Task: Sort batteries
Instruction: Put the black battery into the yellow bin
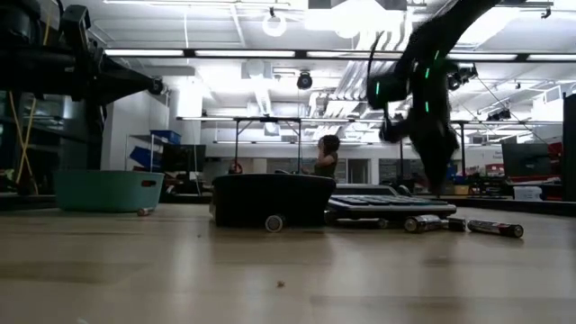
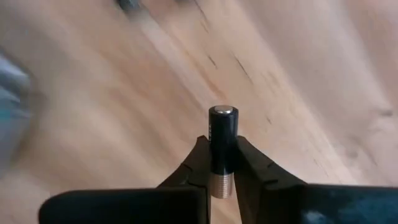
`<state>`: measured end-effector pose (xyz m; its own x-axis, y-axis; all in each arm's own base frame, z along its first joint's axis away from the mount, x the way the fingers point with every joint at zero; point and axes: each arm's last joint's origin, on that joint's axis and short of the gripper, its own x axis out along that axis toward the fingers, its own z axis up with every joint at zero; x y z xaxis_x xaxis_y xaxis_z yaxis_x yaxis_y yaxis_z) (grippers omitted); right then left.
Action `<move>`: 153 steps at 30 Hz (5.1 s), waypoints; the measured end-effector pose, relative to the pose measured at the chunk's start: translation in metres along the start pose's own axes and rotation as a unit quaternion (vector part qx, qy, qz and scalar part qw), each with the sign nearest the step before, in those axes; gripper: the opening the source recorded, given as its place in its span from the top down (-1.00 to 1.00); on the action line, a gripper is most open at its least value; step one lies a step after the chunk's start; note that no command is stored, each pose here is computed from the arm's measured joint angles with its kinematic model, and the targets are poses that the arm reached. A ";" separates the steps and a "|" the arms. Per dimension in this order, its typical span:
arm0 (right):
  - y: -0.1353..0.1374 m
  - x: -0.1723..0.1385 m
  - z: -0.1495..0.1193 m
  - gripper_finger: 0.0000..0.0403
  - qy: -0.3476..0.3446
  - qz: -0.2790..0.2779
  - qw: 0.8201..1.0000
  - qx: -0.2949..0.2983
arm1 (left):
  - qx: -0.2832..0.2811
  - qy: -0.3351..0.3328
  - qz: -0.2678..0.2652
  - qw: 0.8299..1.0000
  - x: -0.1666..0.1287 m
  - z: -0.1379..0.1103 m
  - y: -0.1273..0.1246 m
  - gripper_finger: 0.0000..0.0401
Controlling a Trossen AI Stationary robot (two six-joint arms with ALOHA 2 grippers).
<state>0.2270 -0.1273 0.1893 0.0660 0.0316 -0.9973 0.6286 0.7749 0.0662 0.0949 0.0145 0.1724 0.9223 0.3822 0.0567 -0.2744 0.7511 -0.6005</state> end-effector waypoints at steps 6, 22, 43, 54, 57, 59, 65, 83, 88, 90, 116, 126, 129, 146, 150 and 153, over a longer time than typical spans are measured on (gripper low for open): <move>0.034 -0.059 -0.059 0.89 -0.025 0.055 0.998 0.027 | 0.000 0.000 0.000 1.000 0.000 0.000 0.000 1.00; 0.133 -0.034 -0.202 0.89 0.220 0.169 0.958 0.073 | 0.000 0.000 0.000 1.000 0.000 0.000 0.000 1.00; 0.091 0.038 -0.199 0.89 0.118 0.048 0.970 0.209 | 0.000 0.000 0.000 1.000 0.000 0.000 0.000 1.00; 0.052 0.039 -0.151 0.89 -0.011 -0.004 0.963 0.271 | 0.000 0.000 0.000 1.000 0.000 0.000 0.000 1.00; 0.040 0.038 -0.139 0.89 -0.034 -0.009 0.958 0.285 | 0.000 0.000 0.000 1.000 0.000 0.000 0.000 1.00; 0.033 0.038 -0.130 0.89 -0.048 -0.001 0.956 0.290 | 0.000 0.000 0.000 1.000 0.000 0.000 0.000 1.00; 0.017 0.037 -0.108 0.89 -0.090 0.022 0.949 0.301 | 0.000 0.000 0.000 1.000 0.000 0.000 0.000 1.00; 0.024 0.027 -0.062 0.78 -0.098 0.054 0.965 0.238 | 0.000 0.000 0.000 1.000 0.000 0.000 0.000 1.00; 0.026 0.018 -0.062 0.42 -0.080 0.042 0.971 0.222 | 0.000 0.000 0.000 1.000 0.000 0.000 0.000 1.00; 0.025 0.014 -0.064 0.30 -0.063 0.030 0.975 0.213 | 0.000 0.000 0.000 1.000 0.000 0.000 0.000 1.00; 0.025 -0.019 0.065 0.28 -0.149 -0.031 0.943 0.295 | 0.000 0.000 0.001 1.000 0.000 0.000 0.000 1.00; 0.033 0.024 0.070 0.28 -0.077 -0.054 0.937 0.337 | 0.000 0.000 0.000 1.000 0.000 0.000 0.000 1.00; 0.037 0.026 0.068 0.28 -0.073 -0.057 0.936 0.340 | 0.000 0.000 0.000 1.000 0.000 0.000 0.000 1.00; 0.029 0.060 0.072 0.56 -0.026 -0.058 0.953 0.295 | 0.000 0.000 0.000 1.000 0.000 0.000 0.000 1.00; 0.029 0.049 0.068 0.90 -0.040 -0.071 0.965 0.248 | 0.000 0.000 0.000 1.000 0.000 0.000 0.000 1.00; 0.024 0.028 0.062 0.87 -0.059 -0.080 0.965 0.243 | 0.000 0.000 0.000 1.000 0.000 0.000 0.000 1.00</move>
<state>0.2920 -0.1464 0.1650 0.0072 -0.1576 -0.9875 0.9253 0.3754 -0.0532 0.0949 0.0145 0.1724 0.9219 0.3832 0.0568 -0.2751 0.7508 -0.6005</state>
